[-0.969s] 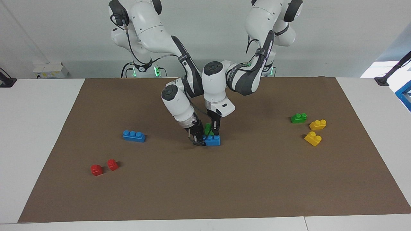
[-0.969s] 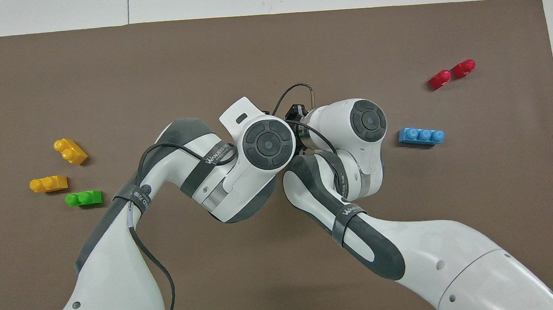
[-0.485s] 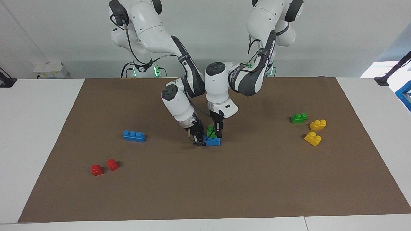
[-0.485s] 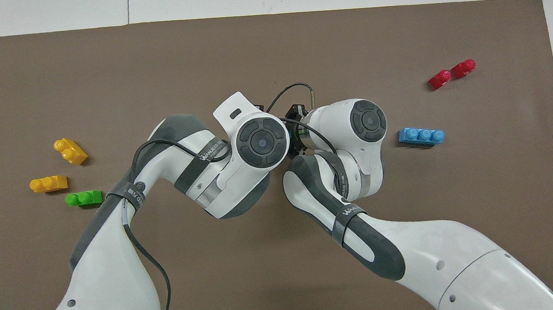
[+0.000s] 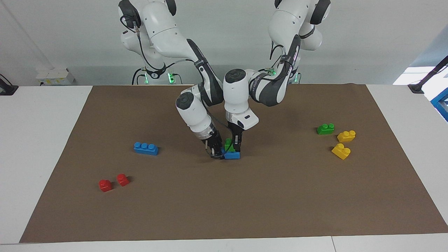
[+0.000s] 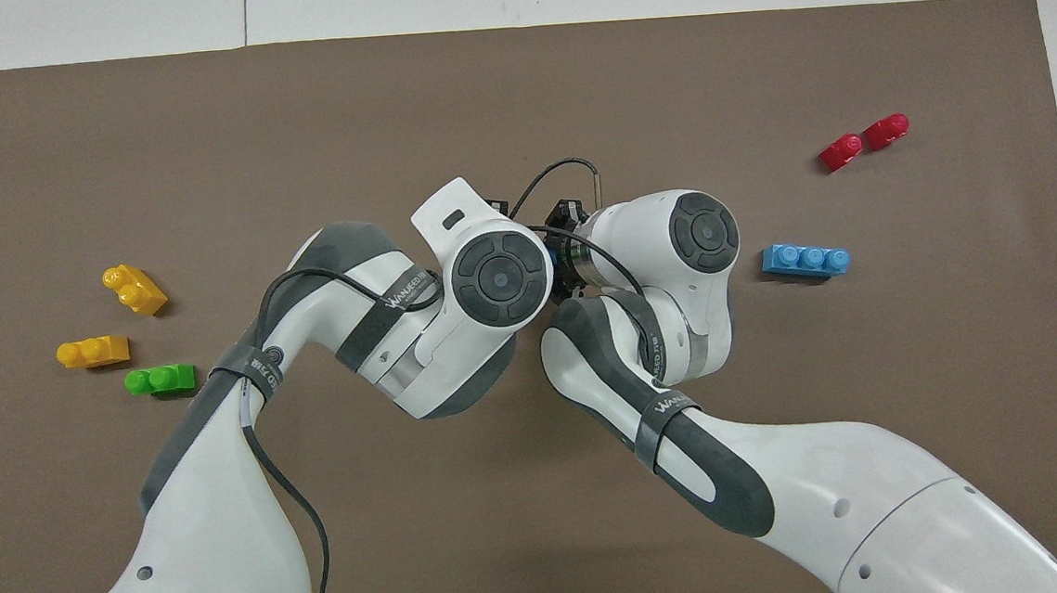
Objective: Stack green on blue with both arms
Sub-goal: 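Press the green brick onto the blue brick held by the right gripper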
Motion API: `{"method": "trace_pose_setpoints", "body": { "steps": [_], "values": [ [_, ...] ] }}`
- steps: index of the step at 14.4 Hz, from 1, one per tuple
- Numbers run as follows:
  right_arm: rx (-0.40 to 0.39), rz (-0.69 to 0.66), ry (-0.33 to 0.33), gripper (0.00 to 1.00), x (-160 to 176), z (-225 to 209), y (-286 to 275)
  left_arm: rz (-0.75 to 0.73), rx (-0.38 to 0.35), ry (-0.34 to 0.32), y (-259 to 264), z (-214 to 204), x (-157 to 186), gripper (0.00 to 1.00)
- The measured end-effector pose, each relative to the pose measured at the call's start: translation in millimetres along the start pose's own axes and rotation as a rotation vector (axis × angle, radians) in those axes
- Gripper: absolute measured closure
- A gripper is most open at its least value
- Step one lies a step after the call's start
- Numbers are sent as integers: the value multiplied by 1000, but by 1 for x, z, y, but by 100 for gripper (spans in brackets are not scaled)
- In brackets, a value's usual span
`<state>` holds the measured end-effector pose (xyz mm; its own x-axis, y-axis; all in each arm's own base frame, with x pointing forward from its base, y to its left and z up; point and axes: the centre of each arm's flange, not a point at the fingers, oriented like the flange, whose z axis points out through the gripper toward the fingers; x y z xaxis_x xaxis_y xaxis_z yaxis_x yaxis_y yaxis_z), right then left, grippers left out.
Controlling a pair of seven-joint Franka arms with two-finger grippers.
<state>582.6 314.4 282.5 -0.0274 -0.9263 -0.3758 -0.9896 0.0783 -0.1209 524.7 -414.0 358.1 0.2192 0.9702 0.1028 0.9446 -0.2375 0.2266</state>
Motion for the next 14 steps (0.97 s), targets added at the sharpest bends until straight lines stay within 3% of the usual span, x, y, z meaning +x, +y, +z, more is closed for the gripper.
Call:
{"method": "trace_pose_setpoints", "body": {
  "steps": [11, 12, 14],
  "values": [
    [2, 0, 0, 66, 0, 0, 0, 9, -13, 4, -2, 13, -1, 65],
    [2, 0, 0, 66, 0, 0, 0, 16, -12, 11, -3, 14, -1, 61],
    [2, -2, 0, 66, 0, 0, 0, 24, -8, 21, -5, 20, 0, 39]
  ]
}}
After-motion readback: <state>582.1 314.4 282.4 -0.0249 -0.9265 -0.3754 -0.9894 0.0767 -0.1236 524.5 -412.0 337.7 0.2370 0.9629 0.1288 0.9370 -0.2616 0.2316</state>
